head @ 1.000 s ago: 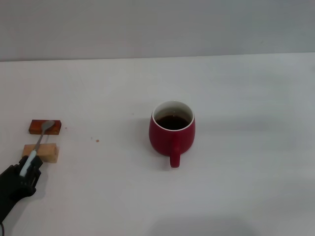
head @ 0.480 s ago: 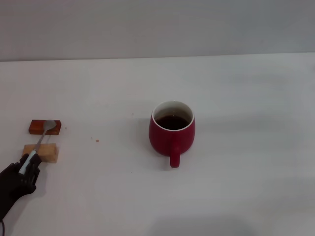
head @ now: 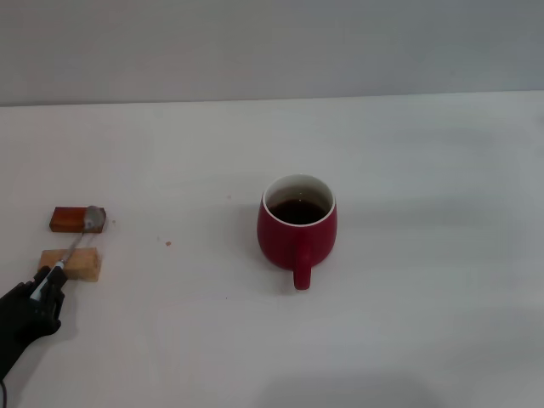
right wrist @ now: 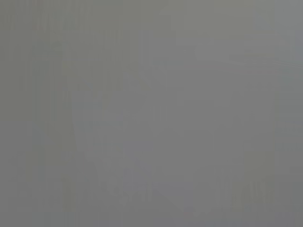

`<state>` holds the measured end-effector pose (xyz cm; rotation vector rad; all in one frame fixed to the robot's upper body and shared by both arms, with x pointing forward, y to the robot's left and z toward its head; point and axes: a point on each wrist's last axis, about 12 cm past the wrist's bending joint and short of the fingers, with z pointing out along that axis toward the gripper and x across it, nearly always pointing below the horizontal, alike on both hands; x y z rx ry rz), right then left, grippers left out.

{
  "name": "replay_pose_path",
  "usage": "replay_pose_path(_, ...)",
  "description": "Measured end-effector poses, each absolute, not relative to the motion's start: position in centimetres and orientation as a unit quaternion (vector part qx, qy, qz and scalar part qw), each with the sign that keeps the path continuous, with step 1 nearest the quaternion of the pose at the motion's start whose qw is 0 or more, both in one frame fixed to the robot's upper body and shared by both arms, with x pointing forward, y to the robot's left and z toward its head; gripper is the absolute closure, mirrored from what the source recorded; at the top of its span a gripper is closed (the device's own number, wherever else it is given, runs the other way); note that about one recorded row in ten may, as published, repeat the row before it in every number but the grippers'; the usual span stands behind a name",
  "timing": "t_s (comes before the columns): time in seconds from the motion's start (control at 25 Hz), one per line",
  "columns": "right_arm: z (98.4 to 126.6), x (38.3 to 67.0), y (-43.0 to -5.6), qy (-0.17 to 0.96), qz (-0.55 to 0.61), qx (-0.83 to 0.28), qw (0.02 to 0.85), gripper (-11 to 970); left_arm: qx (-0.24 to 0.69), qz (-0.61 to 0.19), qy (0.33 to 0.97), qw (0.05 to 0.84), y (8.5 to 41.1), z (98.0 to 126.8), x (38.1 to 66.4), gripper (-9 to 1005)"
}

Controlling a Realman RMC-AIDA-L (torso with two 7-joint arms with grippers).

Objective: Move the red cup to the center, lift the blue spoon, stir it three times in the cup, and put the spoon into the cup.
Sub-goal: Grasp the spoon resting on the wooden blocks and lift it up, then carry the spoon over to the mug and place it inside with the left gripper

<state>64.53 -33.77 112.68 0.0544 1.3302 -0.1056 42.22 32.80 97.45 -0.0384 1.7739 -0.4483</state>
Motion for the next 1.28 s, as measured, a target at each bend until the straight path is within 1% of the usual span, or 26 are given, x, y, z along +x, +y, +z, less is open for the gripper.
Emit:
replay_pose_path(0.2,112.5,64.4,-33.8,0.62,-0.049,0.022,0.783,960,-0.016,-0.193,0.769,0.61,32.8,97.4,42.2,857)
replay_pose_path(0.56,112.0,64.3,-33.6,0.627,-0.046,0.025,0.777,960,-0.016,-0.196,0.767,0.611,32.7,97.5,42.3,857)
replay_pose_path(0.88,111.7,64.1,-33.7,0.63,-0.046,0.027,0.775,960,-0.02,-0.213,0.748,0.628,32.6,98.3,42.8,857)
replay_pose_path(0.92,111.6,63.9,-33.8,0.631,-0.047,0.028,0.774,960,-0.028,-0.229,0.739,0.633,32.6,98.7,43.3,857)
replay_pose_path(0.96,111.6,63.9,-33.8,0.631,-0.047,0.028,0.774,961,-0.028,-0.229,0.739,0.633,32.6,98.7,43.3,857)
replay_pose_path(1.0,111.5,63.8,-33.8,0.632,-0.047,0.028,0.773,961,-0.03,-0.252,0.725,0.641,32.4,99.6,44.4,857)
replay_pose_path(1.04,111.4,63.8,-33.8,0.633,-0.047,0.029,0.772,961,-0.03,-0.252,0.725,0.641,32.4,99.6,44.4,856)
replay_pose_path(1.08,111.3,63.7,-33.7,0.634,-0.046,0.029,0.771,961,-0.027,-0.262,0.717,0.646,32.3,100.1,45.1,856)
replay_pose_path(1.12,111.1,63.6,-33.7,0.636,-0.045,0.03,0.77,961,-0.007,-0.285,0.7,0.655,31.7,101.4,47.2,856)
replay_pose_path(1.16,111.1,63.6,-33.7,0.636,-0.045,0.03,0.77,961,-0.007,-0.285,0.7,0.655,31.7,101.4,47.2,856)
replay_pose_path(1.28,110.7,63.3,-33.5,0.639,-0.042,0.023,0.767,961,0.03,-0.314,0.683,0.659,30.9,103.6,50.5,856)
